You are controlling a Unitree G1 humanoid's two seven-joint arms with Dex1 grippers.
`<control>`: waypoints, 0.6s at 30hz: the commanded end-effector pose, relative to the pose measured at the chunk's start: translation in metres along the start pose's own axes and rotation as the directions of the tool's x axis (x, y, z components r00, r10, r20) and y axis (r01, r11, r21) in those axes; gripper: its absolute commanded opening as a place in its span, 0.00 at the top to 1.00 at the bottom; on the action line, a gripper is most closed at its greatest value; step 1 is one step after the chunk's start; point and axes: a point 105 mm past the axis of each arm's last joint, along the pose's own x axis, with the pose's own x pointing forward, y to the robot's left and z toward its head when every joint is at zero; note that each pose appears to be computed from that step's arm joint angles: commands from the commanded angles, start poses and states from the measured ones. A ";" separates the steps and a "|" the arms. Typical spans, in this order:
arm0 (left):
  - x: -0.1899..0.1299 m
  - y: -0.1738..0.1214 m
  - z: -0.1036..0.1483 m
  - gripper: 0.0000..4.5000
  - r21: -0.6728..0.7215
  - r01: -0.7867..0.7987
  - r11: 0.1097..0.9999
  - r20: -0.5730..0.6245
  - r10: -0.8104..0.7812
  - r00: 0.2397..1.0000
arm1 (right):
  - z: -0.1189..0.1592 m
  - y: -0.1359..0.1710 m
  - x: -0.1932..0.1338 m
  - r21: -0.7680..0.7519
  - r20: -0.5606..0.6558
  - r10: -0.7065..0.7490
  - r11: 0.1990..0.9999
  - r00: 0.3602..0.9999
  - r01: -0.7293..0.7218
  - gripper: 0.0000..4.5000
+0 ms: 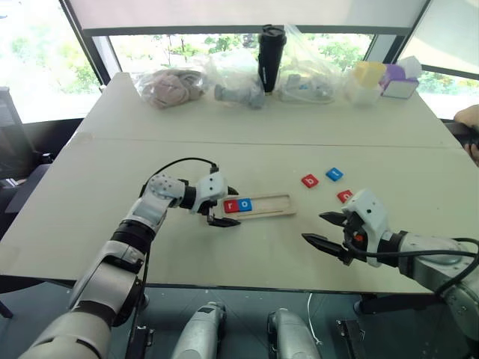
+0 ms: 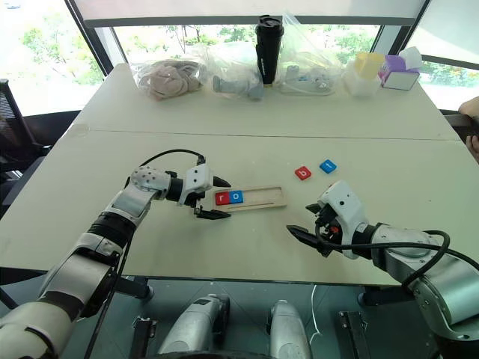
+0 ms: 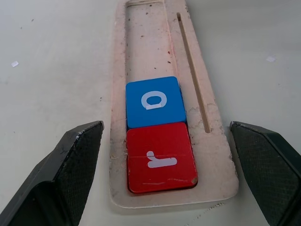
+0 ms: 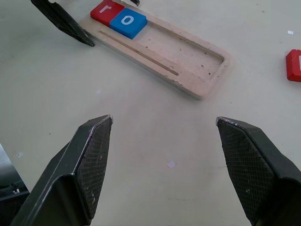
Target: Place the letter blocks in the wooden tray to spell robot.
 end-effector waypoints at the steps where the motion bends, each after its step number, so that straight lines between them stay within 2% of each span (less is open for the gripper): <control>1: 0.003 -0.004 -0.013 0.27 -0.014 -0.005 1.000 -0.049 0.004 0.999 | 0.010 -0.002 -0.005 -0.031 0.041 -0.018 0.999 0.999 0.019 0.18; 2: 0.003 -0.004 -0.013 0.30 -0.013 -0.010 1.000 -0.048 0.009 0.999 | 0.010 -0.002 -0.004 -0.031 0.040 -0.019 0.999 0.999 0.020 0.18; 10: -0.006 0.014 -0.006 0.30 0.038 -0.065 0.997 -0.050 0.067 0.997 | 0.004 -0.008 -0.001 -0.039 0.013 -0.046 0.998 0.999 0.046 0.18; 13: -0.011 0.017 0.004 0.30 0.059 -0.028 0.998 -0.009 0.028 1.000 | 0.004 -0.008 0.000 -0.034 0.019 -0.046 0.998 0.999 0.046 0.18; 18: -0.012 0.014 0.004 0.30 0.106 0.061 0.992 -0.042 -0.057 0.998 | 0.003 -0.009 0.002 -0.029 0.025 -0.043 0.999 0.999 0.044 0.18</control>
